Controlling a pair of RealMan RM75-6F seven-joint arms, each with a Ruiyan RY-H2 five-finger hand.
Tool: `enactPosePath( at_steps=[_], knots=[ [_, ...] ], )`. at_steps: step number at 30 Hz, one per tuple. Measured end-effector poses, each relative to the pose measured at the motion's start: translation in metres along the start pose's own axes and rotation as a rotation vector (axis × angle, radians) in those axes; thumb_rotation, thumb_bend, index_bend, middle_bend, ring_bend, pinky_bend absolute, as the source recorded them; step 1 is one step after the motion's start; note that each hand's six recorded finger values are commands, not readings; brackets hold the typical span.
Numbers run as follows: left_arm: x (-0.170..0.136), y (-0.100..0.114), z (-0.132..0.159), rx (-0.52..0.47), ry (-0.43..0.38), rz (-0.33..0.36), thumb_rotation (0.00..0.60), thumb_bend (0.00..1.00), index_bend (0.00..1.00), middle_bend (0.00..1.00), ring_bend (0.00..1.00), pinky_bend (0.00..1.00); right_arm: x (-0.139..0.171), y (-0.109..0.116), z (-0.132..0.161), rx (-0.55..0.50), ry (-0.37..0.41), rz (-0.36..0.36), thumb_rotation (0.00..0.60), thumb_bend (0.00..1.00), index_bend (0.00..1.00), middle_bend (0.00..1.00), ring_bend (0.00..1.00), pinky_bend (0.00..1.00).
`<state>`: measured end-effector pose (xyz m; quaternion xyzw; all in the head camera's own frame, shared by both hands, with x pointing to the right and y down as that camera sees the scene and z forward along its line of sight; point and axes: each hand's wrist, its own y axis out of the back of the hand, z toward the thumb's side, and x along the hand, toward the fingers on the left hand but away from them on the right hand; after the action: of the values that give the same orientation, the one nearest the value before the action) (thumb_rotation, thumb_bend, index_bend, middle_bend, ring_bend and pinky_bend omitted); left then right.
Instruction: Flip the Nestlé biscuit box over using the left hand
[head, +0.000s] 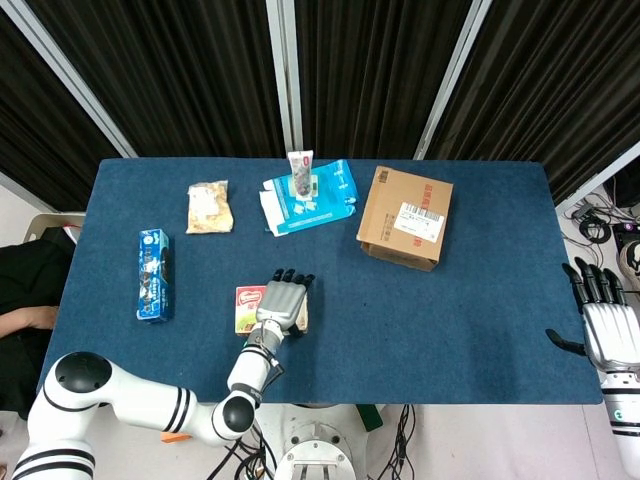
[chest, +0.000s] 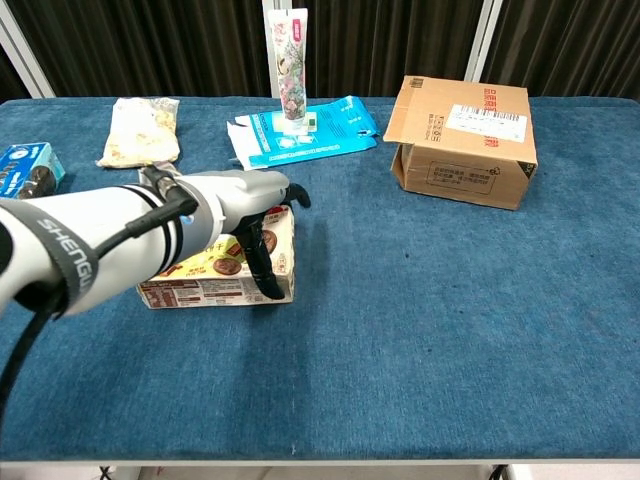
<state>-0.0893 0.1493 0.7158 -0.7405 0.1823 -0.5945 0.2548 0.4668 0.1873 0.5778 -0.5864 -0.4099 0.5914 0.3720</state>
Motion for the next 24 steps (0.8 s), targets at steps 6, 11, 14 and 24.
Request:
enactPosePath(
  at_steps=[6,11,14,24],
  knots=[
    [0.001,0.007,0.002,0.047,0.003,0.041,0.600,0.00,0.32,0.42,0.30,0.00,0.000,-0.001,0.000,-0.002,0.002,0.002,0.600,0.24,0.00,0.00,0.00,0.00],
    [-0.006,0.031,0.000,0.033,-0.035,0.101,0.600,0.01,0.33,0.42,0.31,0.07,0.001,-0.001,-0.003,-0.005,-0.005,0.001,0.600,0.24,0.00,0.00,0.00,0.00],
    [-0.011,0.049,-0.003,-0.027,-0.076,0.141,0.600,0.01,0.33,0.42,0.31,0.11,0.001,-0.002,-0.003,-0.006,-0.006,0.003,0.600,0.24,0.00,0.00,0.00,0.00],
    [-0.017,0.088,-0.017,-0.381,-0.273,0.234,0.600,0.01,0.33,0.42,0.30,0.32,0.001,-0.002,-0.002,-0.006,-0.008,0.003,0.600,0.24,0.00,0.00,0.00,0.00]
  ],
)
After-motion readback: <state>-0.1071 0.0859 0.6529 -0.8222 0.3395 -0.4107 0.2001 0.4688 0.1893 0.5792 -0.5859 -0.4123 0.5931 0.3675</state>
